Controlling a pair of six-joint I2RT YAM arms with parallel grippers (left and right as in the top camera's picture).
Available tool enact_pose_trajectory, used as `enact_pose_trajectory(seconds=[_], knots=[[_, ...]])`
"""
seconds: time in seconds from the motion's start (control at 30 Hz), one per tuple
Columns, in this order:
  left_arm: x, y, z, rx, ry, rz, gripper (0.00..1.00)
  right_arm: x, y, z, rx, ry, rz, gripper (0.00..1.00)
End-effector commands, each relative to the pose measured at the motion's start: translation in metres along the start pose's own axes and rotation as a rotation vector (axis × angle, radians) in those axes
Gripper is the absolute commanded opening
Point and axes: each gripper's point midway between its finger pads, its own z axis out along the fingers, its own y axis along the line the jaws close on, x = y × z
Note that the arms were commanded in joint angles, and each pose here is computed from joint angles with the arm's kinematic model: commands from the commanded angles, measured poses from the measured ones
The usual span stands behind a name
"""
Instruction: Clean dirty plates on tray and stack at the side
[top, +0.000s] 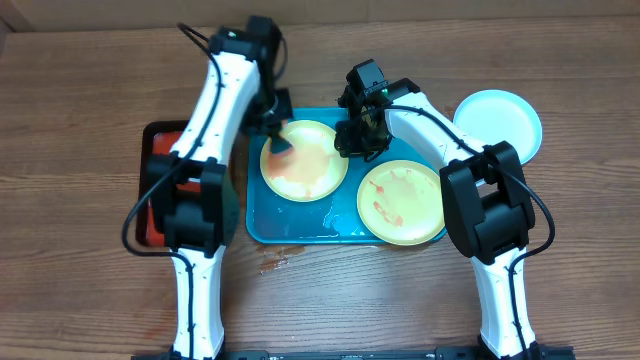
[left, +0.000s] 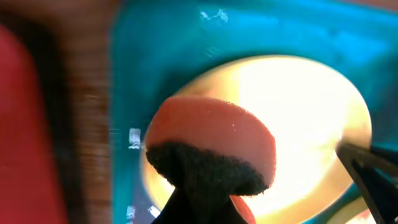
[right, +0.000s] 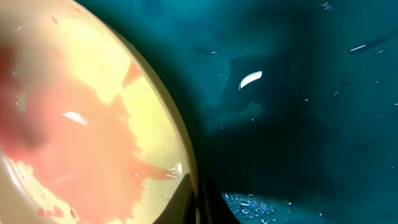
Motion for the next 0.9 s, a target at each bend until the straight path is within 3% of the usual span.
enact_pose_trajectory(seconds=[0.0,0.13,0.3,0.57,0.7,0.87], knots=[[0.029,-0.022,0.027,0.037,0.087,0.057,0.04,0.004,-0.017,0.006,0.062,0.010,0.018,0.04],[0.042,-0.020,0.052,0.015,0.120,0.066,0.04,0.004,-0.019,0.006,0.071,0.008,0.018,0.04],[0.041,0.014,0.070,-0.150,0.086,0.042,0.04,0.004,-0.019,0.006,0.074,0.008,0.018,0.04],[0.019,0.080,0.029,-0.508,-0.041,-0.046,0.04,0.005,-0.023,0.005,0.097,0.009,0.016,0.04],[0.001,0.072,0.002,-0.453,-0.091,-0.072,0.04,0.002,-0.021,0.002,0.096,0.005,0.010,0.04],[-0.020,0.042,-0.042,-0.254,-0.160,-0.112,0.04,-0.005,-0.013,-0.016,0.103,0.009,-0.065,0.04]])
